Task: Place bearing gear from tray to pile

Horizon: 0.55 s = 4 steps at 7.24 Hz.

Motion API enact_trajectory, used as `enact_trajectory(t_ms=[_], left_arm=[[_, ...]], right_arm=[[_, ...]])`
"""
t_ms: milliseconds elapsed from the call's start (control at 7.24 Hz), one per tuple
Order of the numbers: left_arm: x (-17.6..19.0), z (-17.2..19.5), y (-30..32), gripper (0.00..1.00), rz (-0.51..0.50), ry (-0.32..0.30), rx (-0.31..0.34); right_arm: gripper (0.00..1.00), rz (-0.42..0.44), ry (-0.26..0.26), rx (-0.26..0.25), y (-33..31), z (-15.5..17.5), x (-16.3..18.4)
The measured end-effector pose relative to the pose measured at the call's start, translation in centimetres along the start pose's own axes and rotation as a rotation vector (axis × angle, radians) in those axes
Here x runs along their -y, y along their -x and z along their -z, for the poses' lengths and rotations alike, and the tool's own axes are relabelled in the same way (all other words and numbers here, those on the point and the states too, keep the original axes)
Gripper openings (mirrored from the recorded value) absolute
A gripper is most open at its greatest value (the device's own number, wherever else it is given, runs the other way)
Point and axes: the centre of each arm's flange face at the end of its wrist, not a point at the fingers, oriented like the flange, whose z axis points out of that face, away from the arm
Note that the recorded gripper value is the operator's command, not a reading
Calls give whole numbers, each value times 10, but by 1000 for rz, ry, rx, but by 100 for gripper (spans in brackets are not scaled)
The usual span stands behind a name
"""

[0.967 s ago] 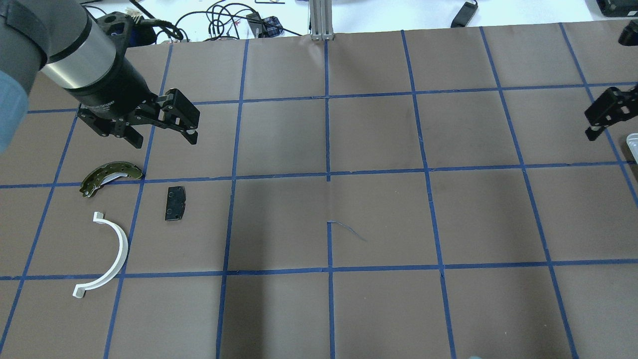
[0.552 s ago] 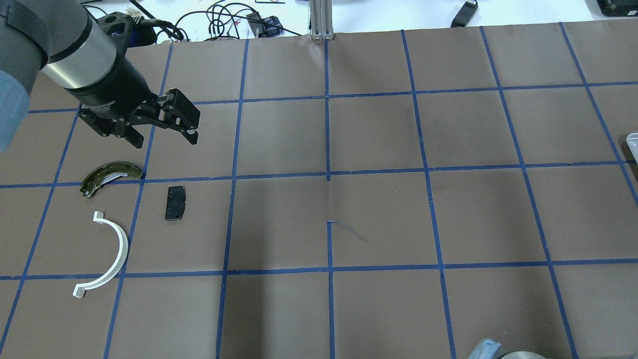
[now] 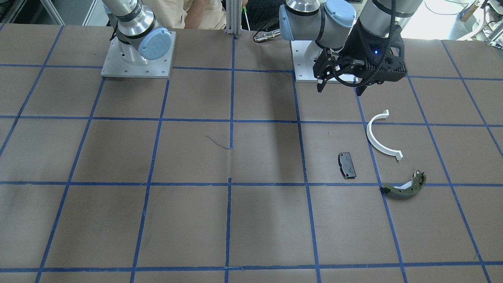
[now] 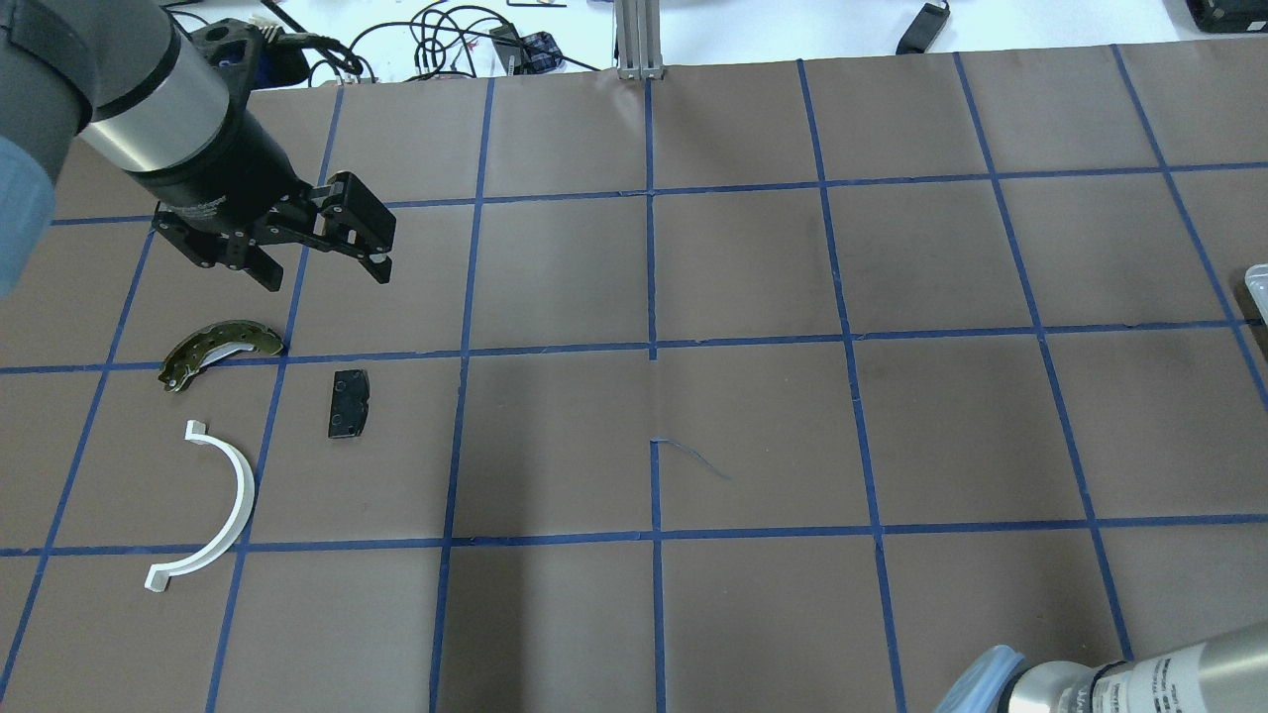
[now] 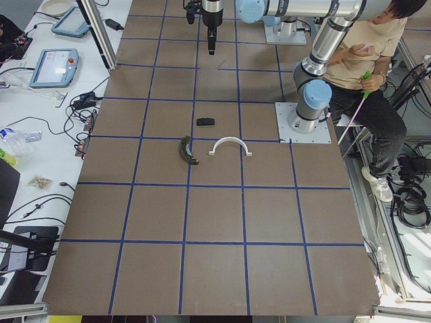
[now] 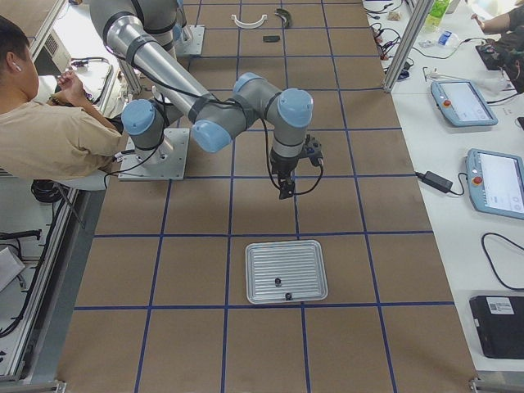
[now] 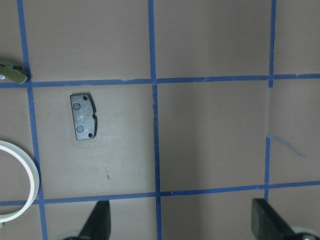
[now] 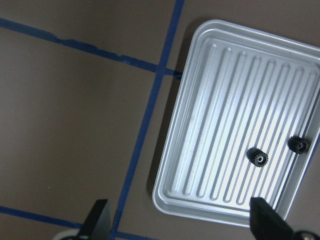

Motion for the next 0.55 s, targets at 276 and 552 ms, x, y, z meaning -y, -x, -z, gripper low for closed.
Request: enact_trajectory(t_ms=[276,552], left_arm=[[1,2,1,100,-1,-7,14],[2,2,3,100,-3,-10,32]], right_arm=[[89,-1,-5,9,-36,-39,-17],[80,-11,-15,40,-75,-76,-24]])
